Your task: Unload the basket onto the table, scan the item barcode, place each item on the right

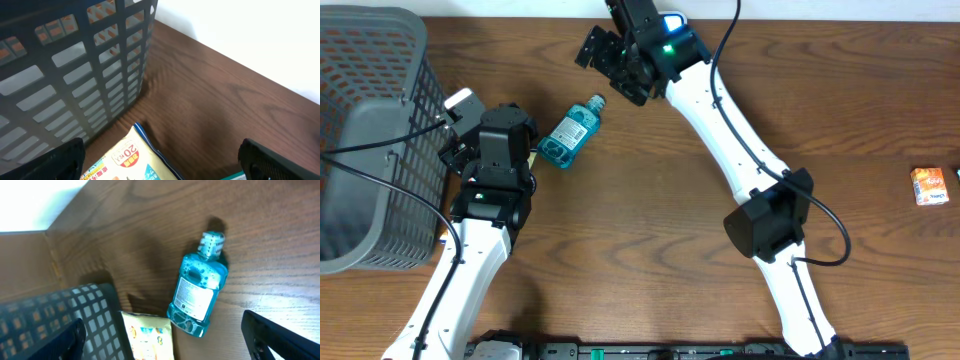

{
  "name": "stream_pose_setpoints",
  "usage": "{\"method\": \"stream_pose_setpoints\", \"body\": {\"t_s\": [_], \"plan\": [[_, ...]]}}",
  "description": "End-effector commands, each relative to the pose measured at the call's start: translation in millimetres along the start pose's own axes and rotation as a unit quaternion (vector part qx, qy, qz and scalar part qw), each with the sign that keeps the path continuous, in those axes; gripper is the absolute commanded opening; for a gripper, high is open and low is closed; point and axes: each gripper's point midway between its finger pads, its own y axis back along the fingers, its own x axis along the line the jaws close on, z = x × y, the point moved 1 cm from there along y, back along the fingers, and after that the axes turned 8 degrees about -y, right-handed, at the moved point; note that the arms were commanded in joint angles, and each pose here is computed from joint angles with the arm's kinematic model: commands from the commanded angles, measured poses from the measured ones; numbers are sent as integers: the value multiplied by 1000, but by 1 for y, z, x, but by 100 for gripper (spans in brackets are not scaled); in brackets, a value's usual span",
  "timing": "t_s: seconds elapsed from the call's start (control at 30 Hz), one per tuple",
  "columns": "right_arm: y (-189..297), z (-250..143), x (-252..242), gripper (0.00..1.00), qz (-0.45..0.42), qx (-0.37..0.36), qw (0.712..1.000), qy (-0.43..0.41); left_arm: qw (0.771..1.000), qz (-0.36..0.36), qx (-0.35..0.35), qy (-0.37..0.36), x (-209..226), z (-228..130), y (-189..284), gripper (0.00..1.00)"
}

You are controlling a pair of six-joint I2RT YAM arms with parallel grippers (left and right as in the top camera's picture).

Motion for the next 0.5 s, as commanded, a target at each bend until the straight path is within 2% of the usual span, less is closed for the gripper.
{"method": "stream_pose_setpoints", "body": {"t_s": [0.0, 0.1, 0.13, 0.17, 0.23, 0.3, 0.47], "plan": [[-34, -9, -20, 95, -38, -3, 999, -27, 1000, 15, 1, -2, 5, -3, -2, 98], [-50, -12, -29, 90, -57, -17, 998, -14, 1000, 15, 1, -2, 5, -3, -2, 98], [-55, -12, -27, 88, -50, -19, 998, 14, 1000, 15, 1, -2, 5, -3, -2, 98], [-62, -12, -20, 85, -35, -22, 998, 47, 1000, 15, 1, -2, 5, -3, -2, 98], [-73, -12, -6, 71, -4, -34, 995, 93, 1000, 15, 1, -2, 5, -3, -2, 98], [-86, -9, 1, 65, 11, -58, 992, 107, 1000, 15, 1, -2, 5, -3, -2, 98], [-127, -15, -3, 60, 20, -81, 989, 119, 1000, 15, 1, -2, 5, -3, -2, 98]]}}
